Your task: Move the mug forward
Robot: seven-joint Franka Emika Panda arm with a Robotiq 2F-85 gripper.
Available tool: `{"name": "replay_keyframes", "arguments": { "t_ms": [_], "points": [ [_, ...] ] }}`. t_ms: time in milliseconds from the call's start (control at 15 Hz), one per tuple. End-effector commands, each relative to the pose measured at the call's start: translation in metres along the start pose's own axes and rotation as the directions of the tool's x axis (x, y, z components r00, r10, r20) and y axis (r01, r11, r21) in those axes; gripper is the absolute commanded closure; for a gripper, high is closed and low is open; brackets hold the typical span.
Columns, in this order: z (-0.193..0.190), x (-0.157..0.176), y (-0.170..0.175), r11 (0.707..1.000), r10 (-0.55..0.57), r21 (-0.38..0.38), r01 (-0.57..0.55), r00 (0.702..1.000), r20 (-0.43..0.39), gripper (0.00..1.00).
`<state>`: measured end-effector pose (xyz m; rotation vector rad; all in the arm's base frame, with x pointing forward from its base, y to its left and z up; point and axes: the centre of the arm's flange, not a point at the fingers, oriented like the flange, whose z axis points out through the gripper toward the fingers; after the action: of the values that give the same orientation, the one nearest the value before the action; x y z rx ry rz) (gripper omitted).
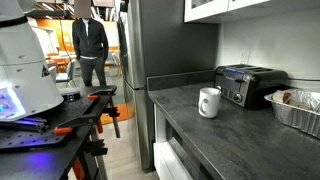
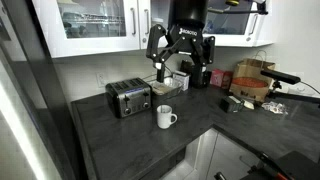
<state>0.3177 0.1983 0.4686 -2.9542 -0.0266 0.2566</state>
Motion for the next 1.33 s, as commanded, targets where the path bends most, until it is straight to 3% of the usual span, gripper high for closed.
{"name": "replay_keyframes", "arguments": {
  "t_ms": [0, 600, 933, 1067, 1200, 1267],
  "points": [
    [0.000, 0.000, 0.000, 1.000, 0.000, 0.000, 0.000, 1.000, 0.000, 0.00],
    [0.000, 0.000, 0.000, 1.000, 0.000, 0.000, 0.000, 1.000, 0.000, 0.00],
    [0.011, 0.056, 0.021, 0.989, 0.146, 0.045, -0.144, 0.988, -0.047, 0.00],
    [0.024, 0.091, 0.033, 0.984, 0.173, 0.053, -0.170, 0.983, -0.062, 0.00],
    [0.040, 0.129, 0.043, 0.972, 0.236, 0.060, -0.229, 0.960, -0.149, 0.00],
    [0.050, 0.147, 0.048, 0.968, 0.250, 0.064, -0.243, 0.957, -0.146, 0.00]
  ]
}}
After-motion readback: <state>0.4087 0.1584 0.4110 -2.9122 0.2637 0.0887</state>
